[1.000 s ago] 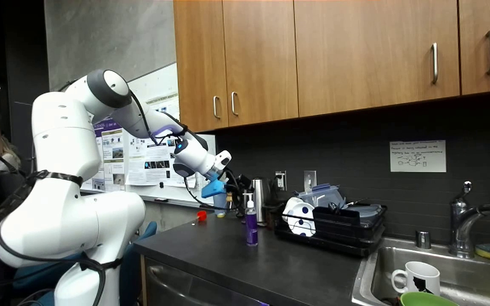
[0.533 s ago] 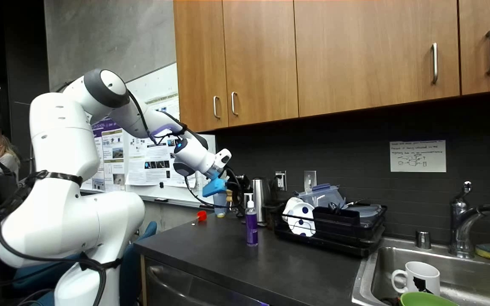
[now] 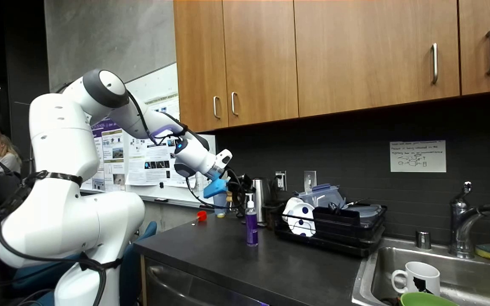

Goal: Move the purple bottle to the right and then lay it in the counter

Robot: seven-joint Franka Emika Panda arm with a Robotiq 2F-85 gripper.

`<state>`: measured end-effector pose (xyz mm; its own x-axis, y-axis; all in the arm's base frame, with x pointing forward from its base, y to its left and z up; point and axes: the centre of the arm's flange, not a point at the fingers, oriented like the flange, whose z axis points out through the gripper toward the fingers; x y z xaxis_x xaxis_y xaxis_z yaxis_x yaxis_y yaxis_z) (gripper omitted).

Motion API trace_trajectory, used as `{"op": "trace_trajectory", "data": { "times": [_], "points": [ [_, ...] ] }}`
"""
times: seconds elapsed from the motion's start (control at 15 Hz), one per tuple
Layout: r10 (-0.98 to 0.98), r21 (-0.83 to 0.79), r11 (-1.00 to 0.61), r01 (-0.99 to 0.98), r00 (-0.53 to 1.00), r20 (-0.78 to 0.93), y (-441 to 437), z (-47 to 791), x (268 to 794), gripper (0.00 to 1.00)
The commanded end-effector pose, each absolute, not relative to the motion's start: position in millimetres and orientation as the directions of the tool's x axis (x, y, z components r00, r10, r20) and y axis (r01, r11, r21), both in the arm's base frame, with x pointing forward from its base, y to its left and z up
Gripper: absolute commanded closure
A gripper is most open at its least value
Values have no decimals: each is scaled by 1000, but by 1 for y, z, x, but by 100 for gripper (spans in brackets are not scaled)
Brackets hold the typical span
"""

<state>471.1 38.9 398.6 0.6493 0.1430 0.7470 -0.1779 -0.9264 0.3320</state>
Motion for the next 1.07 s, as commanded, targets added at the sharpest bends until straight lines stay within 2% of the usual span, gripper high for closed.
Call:
{"op": "trace_trajectory", "data": {
  "times": [0.0, 0.07, 0.13, 0.2, 0.4, 0.47, 0.53, 0.6, 0.73, 1.0],
  "points": [
    [153, 361, -913, -189, 663, 733, 48, 420, 466, 11],
    [152, 363, -913, -189, 666, 731, 47, 419, 466, 21],
    [152, 366, -911, -189, 670, 726, 47, 418, 465, 38],
    [151, 367, -911, -189, 675, 722, 46, 417, 465, 37],
    [141, 368, -909, -193, 690, 710, 46, 410, 461, 14],
    [139, 370, -908, -195, 694, 707, 47, 409, 459, 34],
    [136, 370, -908, -196, 696, 705, 47, 407, 458, 49],
    [139, 373, -907, -195, 699, 702, 47, 406, 457, 50],
    [140, 377, -906, -194, 702, 698, 48, 404, 456, 61],
    [149, 387, -902, -192, 702, 696, 51, 402, 454, 95]
  ]
}}
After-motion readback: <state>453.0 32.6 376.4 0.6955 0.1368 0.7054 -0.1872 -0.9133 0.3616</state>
